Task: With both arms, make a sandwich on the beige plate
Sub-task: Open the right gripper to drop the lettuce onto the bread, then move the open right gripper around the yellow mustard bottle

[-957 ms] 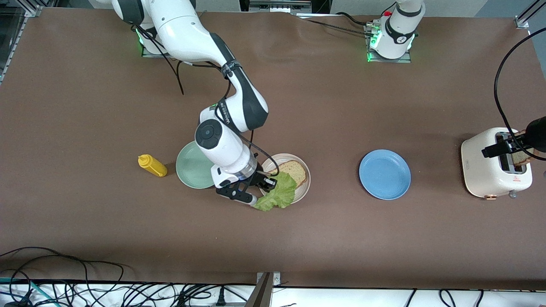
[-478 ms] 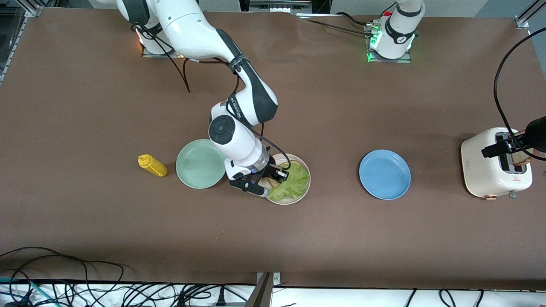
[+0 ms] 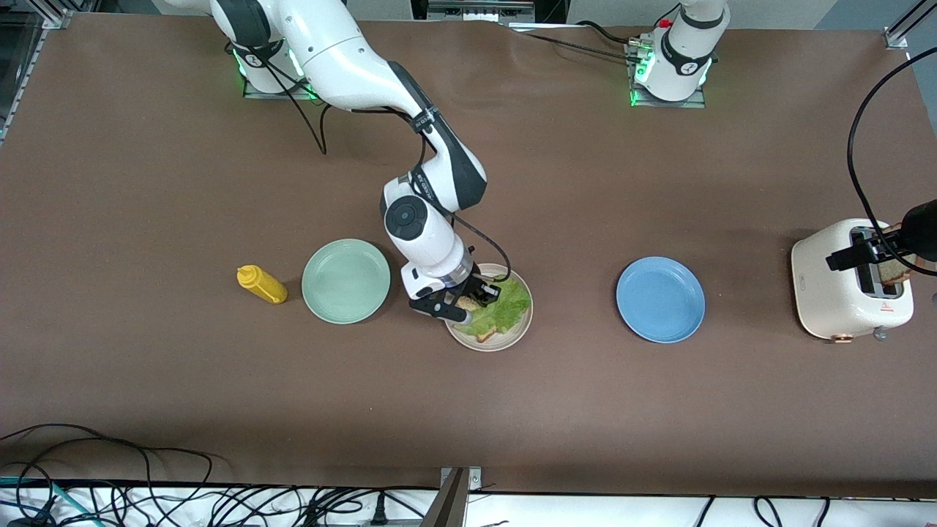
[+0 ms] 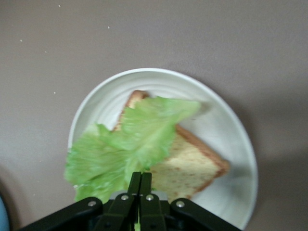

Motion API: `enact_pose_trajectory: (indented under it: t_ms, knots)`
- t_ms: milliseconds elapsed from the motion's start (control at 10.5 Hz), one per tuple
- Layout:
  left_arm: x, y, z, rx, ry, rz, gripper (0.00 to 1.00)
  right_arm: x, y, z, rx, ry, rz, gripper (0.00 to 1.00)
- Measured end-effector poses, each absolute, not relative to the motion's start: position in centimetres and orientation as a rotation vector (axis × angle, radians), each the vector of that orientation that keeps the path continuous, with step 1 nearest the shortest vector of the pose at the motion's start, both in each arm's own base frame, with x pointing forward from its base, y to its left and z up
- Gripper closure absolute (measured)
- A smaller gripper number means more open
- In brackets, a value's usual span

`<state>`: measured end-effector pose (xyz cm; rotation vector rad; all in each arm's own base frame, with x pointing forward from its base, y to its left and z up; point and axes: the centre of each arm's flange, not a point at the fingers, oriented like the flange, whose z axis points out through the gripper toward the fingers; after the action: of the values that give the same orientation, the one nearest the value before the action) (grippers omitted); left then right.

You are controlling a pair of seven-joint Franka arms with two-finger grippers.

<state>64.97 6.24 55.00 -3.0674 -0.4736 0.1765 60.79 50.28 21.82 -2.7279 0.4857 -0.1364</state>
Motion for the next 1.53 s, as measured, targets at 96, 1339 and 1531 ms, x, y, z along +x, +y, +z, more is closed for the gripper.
enact_pose_trajectory:
  t_ms: [96, 1339, 1531]
  knots:
    - [65.0, 6.2, 55.0, -3.068, -0.473, 0.176, 0.00, 60.9, 50.2, 21.8, -2.728, 0.488, -0.137, 0.96]
    - [65.0, 5.9, 55.0, -3.071, -0.464, 0.176, 0.00, 65.4, 18.6, 36.1, -2.619, -0.628, 0.138, 0.00]
    - [65.0, 5.8, 55.0, -3.071, -0.463, 0.176, 0.00, 65.9, 12.5, 34.8, -2.520, -0.866, 0.098, 0.00]
